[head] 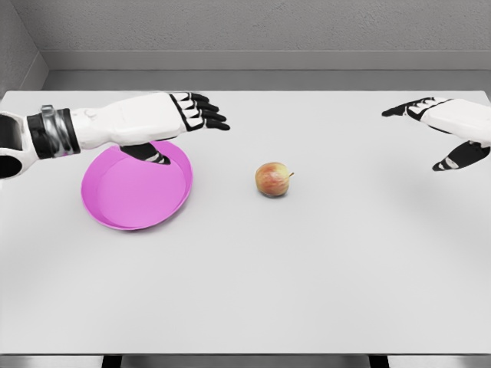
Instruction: Put the apple on the plate with both arms
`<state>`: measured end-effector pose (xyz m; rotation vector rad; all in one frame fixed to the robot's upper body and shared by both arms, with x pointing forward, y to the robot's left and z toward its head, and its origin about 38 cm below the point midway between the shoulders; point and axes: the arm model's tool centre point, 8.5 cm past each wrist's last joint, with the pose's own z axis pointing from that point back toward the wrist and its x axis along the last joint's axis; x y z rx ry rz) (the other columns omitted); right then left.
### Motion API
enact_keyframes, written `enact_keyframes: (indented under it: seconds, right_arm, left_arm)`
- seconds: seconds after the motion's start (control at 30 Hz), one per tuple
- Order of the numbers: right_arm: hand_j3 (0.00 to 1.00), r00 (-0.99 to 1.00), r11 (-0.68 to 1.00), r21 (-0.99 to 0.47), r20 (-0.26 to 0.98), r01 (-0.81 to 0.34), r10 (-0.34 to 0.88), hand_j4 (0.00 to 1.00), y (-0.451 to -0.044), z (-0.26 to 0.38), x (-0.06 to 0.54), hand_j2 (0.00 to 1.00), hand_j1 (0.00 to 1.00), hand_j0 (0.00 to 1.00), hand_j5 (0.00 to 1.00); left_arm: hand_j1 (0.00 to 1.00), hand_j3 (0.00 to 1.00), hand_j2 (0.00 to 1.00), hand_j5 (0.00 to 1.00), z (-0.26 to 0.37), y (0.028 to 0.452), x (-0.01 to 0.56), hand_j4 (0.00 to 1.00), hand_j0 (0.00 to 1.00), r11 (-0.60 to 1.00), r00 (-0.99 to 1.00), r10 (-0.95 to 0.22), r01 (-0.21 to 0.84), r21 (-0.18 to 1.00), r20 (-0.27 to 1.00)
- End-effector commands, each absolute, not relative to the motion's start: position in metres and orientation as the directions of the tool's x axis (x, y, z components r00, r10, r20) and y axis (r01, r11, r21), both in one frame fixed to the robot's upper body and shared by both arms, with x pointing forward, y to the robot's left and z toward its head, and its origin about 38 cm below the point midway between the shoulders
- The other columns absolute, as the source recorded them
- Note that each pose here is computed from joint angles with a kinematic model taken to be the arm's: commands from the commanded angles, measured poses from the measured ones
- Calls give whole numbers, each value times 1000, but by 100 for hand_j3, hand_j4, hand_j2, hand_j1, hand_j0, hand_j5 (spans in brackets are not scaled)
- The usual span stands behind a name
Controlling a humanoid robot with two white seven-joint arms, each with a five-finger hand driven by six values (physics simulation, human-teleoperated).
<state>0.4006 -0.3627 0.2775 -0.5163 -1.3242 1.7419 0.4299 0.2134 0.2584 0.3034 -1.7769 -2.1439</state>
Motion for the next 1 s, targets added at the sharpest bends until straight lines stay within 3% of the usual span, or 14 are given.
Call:
enact_keyframes:
  seconds: [0.0, 0.1, 0.2, 0.43, 0.97]
  right_arm:
    - [100, -603, -95, -916, 175, -389, 779, 100, -345, 269, 395, 100, 100, 100, 100]
    - [100, -664, -126, -918, 172, -376, 728, 100, -318, 269, 396, 100, 100, 100, 100]
    - [100, -631, -114, -915, 173, -387, 756, 100, -330, 269, 401, 100, 100, 100, 100]
    - [100, -590, -105, -909, 172, -404, 789, 100, -347, 267, 407, 100, 100, 100, 100]
    - [100, -602, -109, -907, 176, -406, 778, 100, -341, 264, 404, 100, 100, 100, 100]
  left_arm:
    - [100, 100, 100, 100, 241, 181, 423, 100, 100, -210, -943, -322, 154, 966, 80]
    - [100, 100, 100, 100, 242, 154, 425, 100, 100, -231, -958, -285, 99, 968, 29]
    - [100, 100, 100, 100, 235, 127, 425, 100, 100, -260, -970, -243, 72, 963, 7]
    - [100, 100, 100, 100, 220, 104, 447, 100, 100, -255, -961, -275, 111, 961, 38]
    - [100, 100, 100, 100, 178, 66, 475, 100, 100, -377, -950, -304, 181, 908, 63]
